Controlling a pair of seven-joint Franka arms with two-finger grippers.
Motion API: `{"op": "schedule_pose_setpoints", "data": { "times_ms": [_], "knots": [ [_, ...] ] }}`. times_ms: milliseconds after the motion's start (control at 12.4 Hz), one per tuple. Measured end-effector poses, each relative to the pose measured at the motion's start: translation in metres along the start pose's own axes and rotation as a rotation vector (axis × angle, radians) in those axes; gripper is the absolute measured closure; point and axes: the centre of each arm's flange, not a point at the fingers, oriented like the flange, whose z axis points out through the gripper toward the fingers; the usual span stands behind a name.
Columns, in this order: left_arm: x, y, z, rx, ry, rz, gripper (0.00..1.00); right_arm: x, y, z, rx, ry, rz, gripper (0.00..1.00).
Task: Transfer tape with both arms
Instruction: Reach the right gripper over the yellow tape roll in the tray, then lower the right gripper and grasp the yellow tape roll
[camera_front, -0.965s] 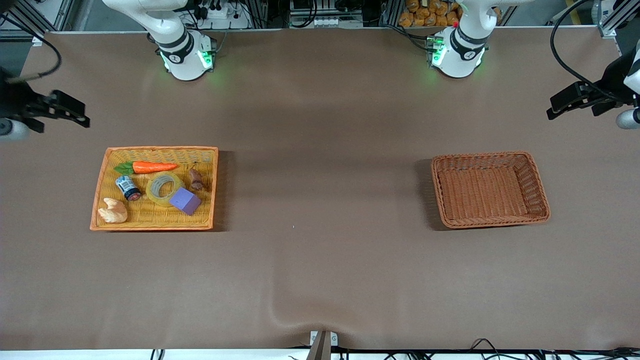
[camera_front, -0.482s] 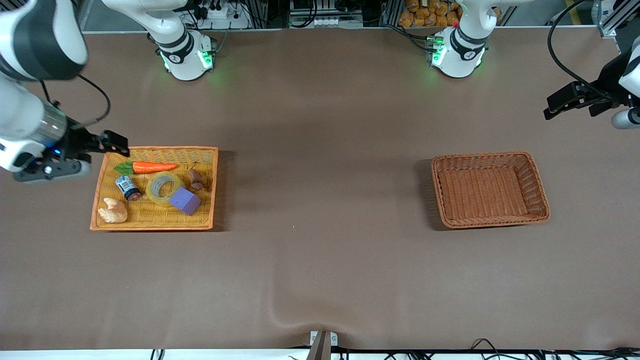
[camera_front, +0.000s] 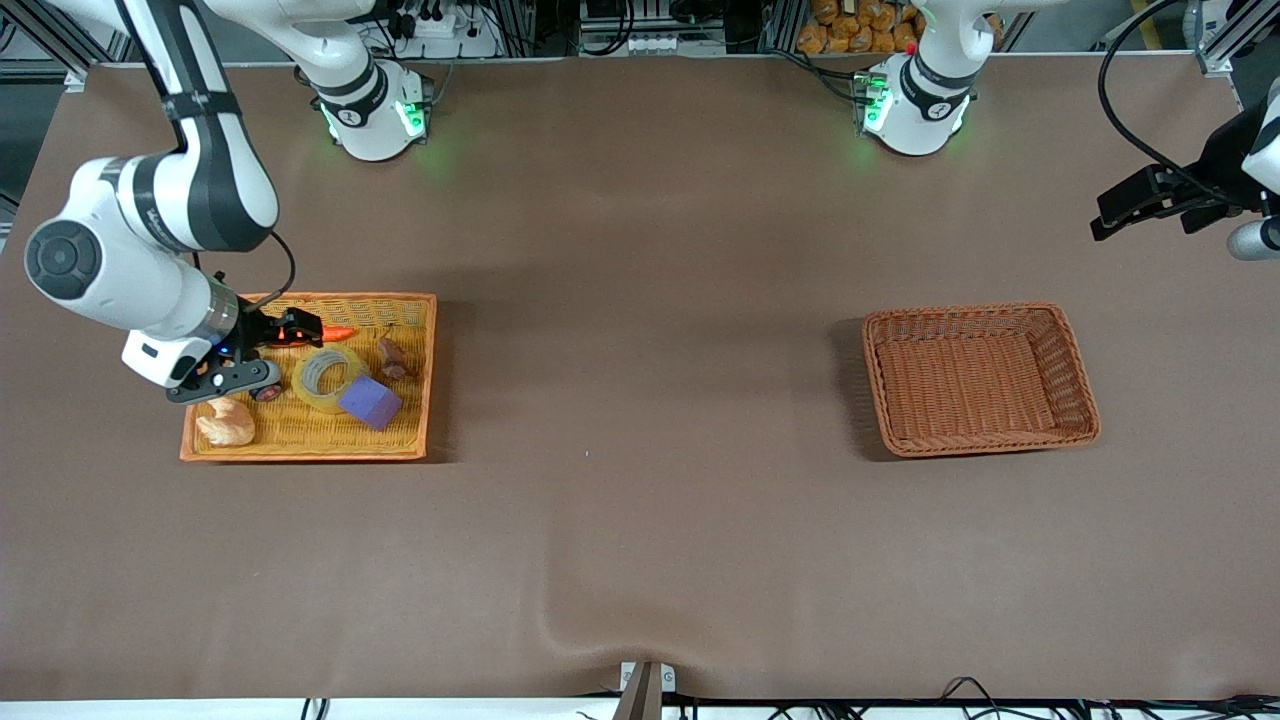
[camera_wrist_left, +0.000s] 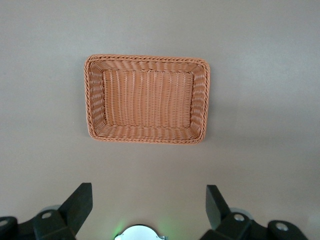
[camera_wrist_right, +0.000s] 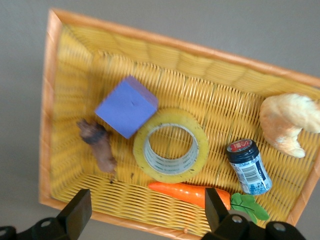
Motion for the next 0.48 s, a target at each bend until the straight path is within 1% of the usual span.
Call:
{"op": "schedule_pose_setpoints", "data": {
  "times_ms": [241, 482],
  "knots": [
    [0.000, 0.000, 0.000, 0.000, 0.000, 0.000, 0.00, 0.003, 0.043, 0.054, 0.007, -0.003, -0.030, 0.00],
    [0.000, 0.000, 0.000, 0.000, 0.000, 0.000, 0.00, 0.016, 0.049, 0.094, -0.005, 0.021, -0.042, 0.00]
  ]
}}
